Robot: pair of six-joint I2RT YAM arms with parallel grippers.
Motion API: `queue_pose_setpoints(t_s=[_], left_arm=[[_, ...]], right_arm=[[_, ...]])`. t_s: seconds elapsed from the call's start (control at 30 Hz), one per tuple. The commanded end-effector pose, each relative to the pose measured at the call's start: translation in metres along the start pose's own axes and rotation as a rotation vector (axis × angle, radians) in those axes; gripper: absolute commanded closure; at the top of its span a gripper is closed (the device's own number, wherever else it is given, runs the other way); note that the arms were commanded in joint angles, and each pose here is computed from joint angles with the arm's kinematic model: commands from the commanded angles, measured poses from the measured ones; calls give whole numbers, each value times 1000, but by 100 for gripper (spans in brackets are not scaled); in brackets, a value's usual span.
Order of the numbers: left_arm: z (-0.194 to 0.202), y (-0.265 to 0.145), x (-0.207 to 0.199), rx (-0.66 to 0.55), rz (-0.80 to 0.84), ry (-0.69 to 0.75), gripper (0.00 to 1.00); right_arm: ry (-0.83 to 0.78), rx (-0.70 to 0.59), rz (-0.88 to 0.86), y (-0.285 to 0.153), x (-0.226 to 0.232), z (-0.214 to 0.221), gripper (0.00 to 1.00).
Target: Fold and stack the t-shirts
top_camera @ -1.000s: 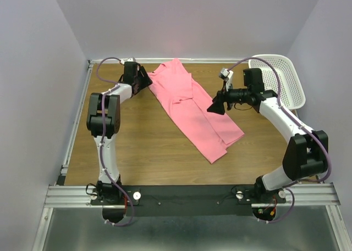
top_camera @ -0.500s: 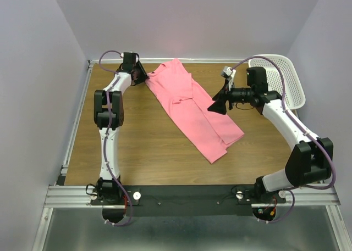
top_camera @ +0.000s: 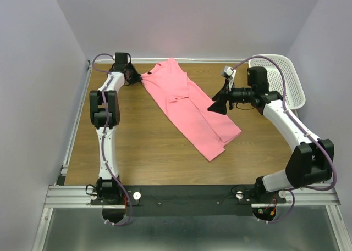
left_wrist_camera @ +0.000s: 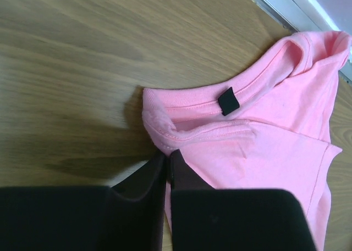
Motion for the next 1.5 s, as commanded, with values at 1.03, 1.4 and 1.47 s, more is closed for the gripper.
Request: queue_pose_setpoints(t_s=[1.03, 1.4, 1.47], left_arm=[[196, -313, -169, -504, 657, 1109, 6], [371, -257, -153, -45, 473, 1339, 37], [386, -244, -156, 1, 452, 1371, 38]], right_arm=[[-929, 549, -200, -48, -58, 151, 11], [-836, 379, -212, -34, -86, 134, 15], [-820, 375, -191, -41, -91, 134, 16]])
Point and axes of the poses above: each gripper's point midway between its finger pads, its own y axis out along the fingers, its own x axis along the line the jaws close on, z = x × y, the point moved 6 cm from there along -y, back along the fingers, and after that the axes turned 1 degree about y, right-handed, at the moved point
